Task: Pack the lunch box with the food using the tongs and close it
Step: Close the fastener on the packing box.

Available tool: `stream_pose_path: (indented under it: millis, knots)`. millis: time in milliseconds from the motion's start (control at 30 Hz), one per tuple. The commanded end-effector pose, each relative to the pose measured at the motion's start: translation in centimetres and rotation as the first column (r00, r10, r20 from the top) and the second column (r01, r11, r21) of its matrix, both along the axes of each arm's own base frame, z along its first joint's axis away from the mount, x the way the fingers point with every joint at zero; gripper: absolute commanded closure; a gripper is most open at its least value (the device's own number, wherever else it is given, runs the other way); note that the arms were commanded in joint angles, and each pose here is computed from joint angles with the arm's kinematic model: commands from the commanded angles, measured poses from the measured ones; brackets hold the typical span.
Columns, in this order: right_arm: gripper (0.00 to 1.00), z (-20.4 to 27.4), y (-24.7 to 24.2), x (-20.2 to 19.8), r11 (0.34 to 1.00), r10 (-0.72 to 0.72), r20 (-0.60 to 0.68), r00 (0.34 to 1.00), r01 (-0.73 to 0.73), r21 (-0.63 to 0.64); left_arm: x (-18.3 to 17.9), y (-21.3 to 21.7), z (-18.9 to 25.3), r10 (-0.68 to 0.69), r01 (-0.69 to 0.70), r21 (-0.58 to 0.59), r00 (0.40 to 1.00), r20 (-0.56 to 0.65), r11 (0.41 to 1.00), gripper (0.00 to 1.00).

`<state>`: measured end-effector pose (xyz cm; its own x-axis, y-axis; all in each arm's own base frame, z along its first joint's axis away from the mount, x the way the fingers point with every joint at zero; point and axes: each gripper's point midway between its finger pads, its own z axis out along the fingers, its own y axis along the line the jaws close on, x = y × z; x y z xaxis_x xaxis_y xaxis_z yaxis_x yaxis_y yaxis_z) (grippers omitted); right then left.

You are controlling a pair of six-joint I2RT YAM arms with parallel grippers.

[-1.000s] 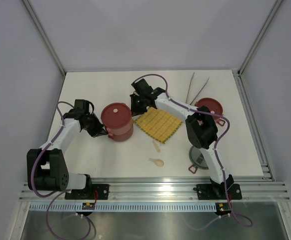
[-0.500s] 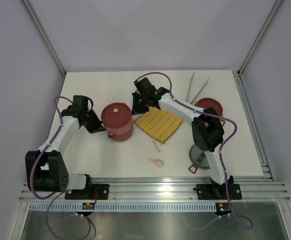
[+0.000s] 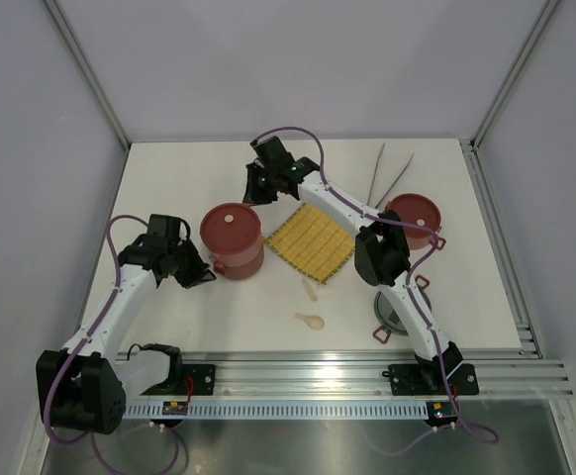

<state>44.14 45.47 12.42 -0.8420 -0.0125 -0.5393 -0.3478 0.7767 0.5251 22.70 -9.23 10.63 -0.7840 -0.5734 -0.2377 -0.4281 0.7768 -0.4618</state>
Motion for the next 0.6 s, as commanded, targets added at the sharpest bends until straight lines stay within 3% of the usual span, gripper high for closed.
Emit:
stream_pose_path:
  millis: [0,567]
  knots:
    - [0.85,0.8,1.1,-0.8,0.997,0.048,-0.039,0.998,-0.046,0.061,0.2,-0.7,-0.1,0.008,-0.008,-0.036,1.000,0.005,0.999,1.00]
    - [0.87,-0.2,2.4,-4.3,0.986,0.124,-0.113,0.986,-0.110,0.128,4.7,-1.8,-2.1,-0.003,0.006,-0.057,0.999,0.050,0.998,1.00]
